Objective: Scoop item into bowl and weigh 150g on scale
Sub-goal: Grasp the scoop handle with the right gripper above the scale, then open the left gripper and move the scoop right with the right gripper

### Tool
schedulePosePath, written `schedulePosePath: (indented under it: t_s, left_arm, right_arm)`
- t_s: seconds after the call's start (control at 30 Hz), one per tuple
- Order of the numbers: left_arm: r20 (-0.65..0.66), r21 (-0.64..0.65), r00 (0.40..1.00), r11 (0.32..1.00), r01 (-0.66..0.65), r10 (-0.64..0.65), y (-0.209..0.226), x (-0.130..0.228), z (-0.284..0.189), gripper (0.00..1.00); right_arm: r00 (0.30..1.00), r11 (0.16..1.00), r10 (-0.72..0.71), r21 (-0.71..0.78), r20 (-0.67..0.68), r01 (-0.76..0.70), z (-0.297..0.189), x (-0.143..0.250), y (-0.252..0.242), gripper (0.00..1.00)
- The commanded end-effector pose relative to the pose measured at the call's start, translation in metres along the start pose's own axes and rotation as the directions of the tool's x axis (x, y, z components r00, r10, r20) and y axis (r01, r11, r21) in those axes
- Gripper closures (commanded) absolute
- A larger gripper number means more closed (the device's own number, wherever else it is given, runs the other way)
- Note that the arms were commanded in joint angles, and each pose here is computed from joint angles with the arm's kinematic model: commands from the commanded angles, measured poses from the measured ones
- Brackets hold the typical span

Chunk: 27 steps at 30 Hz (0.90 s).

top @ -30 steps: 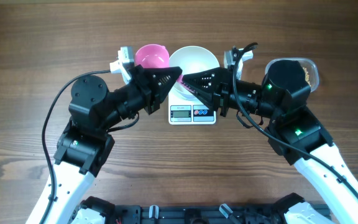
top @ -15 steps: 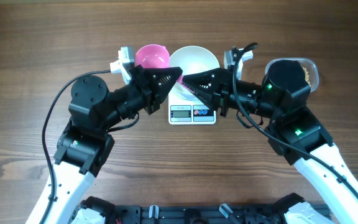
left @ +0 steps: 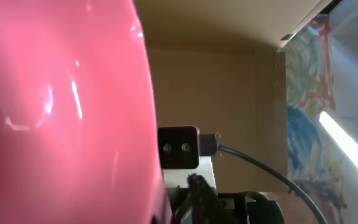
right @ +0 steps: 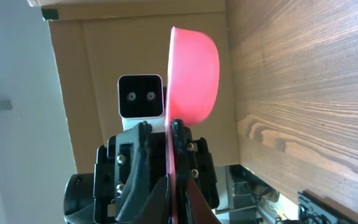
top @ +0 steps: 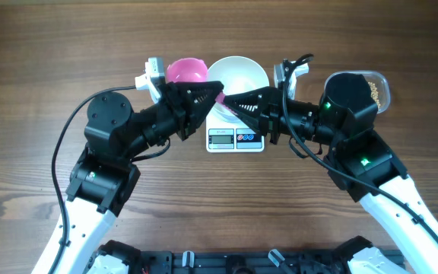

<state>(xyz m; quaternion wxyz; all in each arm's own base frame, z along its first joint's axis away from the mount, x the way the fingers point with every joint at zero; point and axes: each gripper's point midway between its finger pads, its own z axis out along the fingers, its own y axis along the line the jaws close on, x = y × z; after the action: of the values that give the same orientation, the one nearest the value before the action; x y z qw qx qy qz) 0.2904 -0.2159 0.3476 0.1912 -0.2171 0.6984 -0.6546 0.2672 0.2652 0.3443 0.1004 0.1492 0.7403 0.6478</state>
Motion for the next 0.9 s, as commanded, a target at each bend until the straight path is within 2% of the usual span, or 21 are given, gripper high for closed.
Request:
schedulePosePath:
  t_s: [0.0,0.07,0.17,0.23,0.5,0.6,0.77,0.87]
  left_arm:
    - [0.0,0.014,1.0,1.0,-0.028,0.028,-0.006,-0.001,-0.001,0.54]
    - [-0.001,0.013,1.0,0.999,-0.029,0.029,-0.006,-0.001,-0.001,0.34]
    - [-0.005,-0.006,0.999,0.999,-0.032,0.032,-0.001,0.0,-0.001,0.16]
    - [-0.009,-0.034,0.997,0.996,-0.08,0.079,0.007,0.0,-0.001,0.01]
    - [-0.075,-0.214,0.979,0.955,-0.203,0.191,0.056,0.007,-0.009,0.0]
    - [-0.104,-0.255,0.97,0.937,-0.238,0.218,0.068,0.012,-0.015,0.0]
    - [-0.149,-0.282,0.946,0.905,-0.319,0.288,0.076,0.02,-0.026,0.0]
    - [-0.185,-0.283,0.914,0.871,-0.402,0.361,0.079,0.026,-0.033,0.0]
  right_arm:
    - [0.997,0.997,-0.075,-0.001,0.003,0.075,0.0,-0.001,0.002,0.96]
    - [0.995,0.995,-0.102,0.003,0.012,0.102,0.0,-0.003,0.001,0.96]
    - [0.991,0.991,-0.132,0.017,0.029,0.132,-0.001,-0.007,-0.002,0.96]
    - [0.992,0.992,-0.114,0.055,0.047,0.111,-0.003,-0.012,-0.011,0.95]
    - [0.977,0.97,-0.198,0.157,0.085,0.183,-0.01,-0.021,-0.024,0.95]
    - [0.96,0.946,-0.244,0.252,0.136,0.204,-0.022,-0.032,-0.027,0.95]
    - [0.909,0.86,-0.344,0.469,0.237,0.203,-0.06,-0.055,-0.033,0.95]
    - [0.865,0.777,-0.428,0.597,0.263,0.202,-0.088,-0.065,-0.035,0.95]
